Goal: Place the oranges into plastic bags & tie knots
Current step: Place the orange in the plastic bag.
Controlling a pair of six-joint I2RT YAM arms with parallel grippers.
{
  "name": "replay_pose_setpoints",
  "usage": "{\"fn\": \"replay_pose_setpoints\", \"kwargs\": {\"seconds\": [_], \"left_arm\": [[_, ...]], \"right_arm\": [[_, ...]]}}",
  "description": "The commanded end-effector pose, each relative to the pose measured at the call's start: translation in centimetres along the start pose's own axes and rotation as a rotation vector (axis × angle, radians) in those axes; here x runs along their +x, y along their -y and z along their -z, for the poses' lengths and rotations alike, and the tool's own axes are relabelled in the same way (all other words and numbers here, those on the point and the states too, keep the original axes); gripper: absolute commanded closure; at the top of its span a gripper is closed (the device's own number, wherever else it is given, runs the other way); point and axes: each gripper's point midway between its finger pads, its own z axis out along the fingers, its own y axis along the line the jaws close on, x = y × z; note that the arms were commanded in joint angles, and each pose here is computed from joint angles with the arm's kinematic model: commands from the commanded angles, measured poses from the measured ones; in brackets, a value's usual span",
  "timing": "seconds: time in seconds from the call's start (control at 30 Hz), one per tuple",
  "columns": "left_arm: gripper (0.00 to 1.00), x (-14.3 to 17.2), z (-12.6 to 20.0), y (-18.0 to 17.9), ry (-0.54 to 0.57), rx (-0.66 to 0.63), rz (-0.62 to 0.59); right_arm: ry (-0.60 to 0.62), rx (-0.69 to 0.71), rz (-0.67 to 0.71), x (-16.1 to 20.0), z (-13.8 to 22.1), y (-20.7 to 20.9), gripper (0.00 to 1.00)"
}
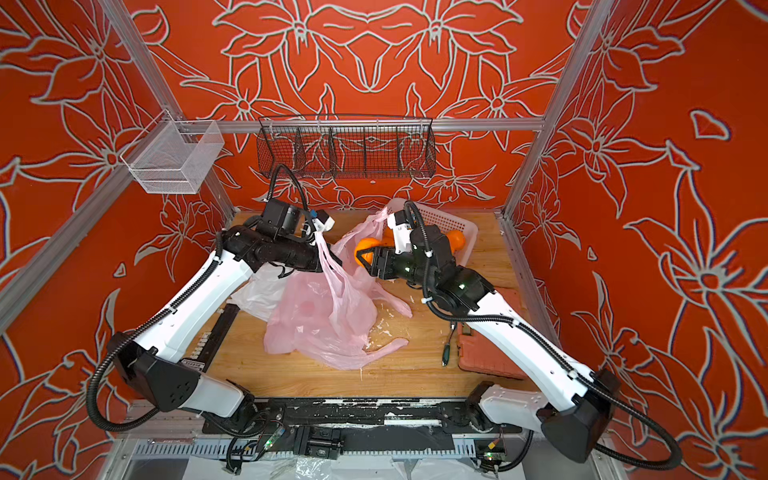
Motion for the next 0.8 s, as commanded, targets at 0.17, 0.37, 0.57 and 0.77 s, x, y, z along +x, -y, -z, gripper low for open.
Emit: {"fn": "replay_pose_setpoints", "kwargs": {"seconds": [0.17,0.37,0.57,0.77], "left_arm": [[1.00,-0.1,1.1,1.2,0.024,0.043,-0.024],[1.00,0.0,1.3,1.2,0.028,0.039,-0.029],[1.00,0.0,1.4,-0.2,0.047,-0.038,-0.002],[1.00,0.2,1.0,-0.3,0.036,-0.031,0.007]], "right_arm": [[0.072,-0.092,-0.053,-2.4,-2.0,-2.6,0.43],[0.002,-0.006,-0.084,-0.6,-4.1,-0.5,0.43],[-0.066,0.184,-0.065,1.4,-3.7,2.9,0.36],[-0.094,0.143,-0.052,2.2,-3.8,2.1,0.20]]}}
